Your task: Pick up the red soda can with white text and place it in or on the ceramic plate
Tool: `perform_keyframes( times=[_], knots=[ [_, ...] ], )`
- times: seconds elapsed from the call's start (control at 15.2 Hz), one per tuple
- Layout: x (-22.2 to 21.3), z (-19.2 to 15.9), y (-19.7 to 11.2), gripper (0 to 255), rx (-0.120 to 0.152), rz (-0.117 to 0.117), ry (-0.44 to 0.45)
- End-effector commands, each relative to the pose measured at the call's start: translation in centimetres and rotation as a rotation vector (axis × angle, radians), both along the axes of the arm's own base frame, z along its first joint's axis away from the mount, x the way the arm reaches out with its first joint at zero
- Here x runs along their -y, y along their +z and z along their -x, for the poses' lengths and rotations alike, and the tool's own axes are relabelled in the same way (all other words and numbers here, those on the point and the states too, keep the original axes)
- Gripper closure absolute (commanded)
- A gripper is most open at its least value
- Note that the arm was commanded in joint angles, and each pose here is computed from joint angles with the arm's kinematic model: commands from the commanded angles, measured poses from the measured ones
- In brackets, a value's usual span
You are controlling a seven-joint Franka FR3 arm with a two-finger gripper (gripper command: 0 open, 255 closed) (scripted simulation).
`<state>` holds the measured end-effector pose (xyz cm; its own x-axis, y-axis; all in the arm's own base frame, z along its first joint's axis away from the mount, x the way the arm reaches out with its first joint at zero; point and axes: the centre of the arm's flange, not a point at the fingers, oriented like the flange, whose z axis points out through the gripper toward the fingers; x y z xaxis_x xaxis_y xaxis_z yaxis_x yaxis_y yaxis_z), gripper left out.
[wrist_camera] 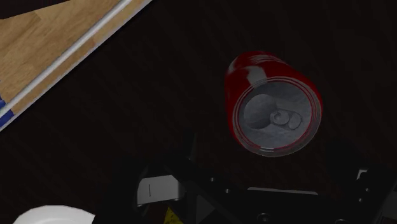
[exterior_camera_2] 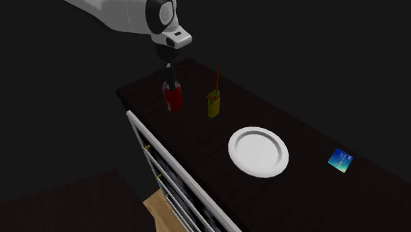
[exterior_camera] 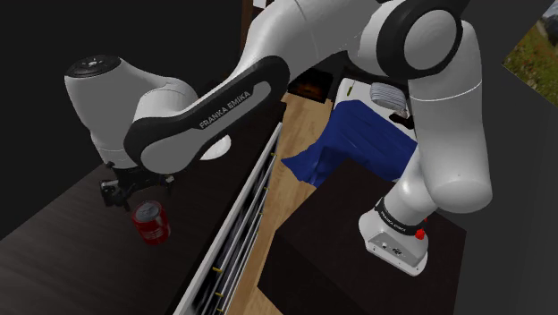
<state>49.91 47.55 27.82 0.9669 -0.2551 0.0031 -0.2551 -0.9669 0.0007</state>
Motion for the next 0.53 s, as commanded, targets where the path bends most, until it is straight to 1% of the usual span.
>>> perform_keyframes(
  times=[0.0, 0.46],
  knots=[
    [-1.3, -0.5, -1.0, 0, -0.004, 0.000, -0.004],
    [-1.3, -0.5, -5.0, 0, -0.004, 0.000, -0.004]
  ],
)
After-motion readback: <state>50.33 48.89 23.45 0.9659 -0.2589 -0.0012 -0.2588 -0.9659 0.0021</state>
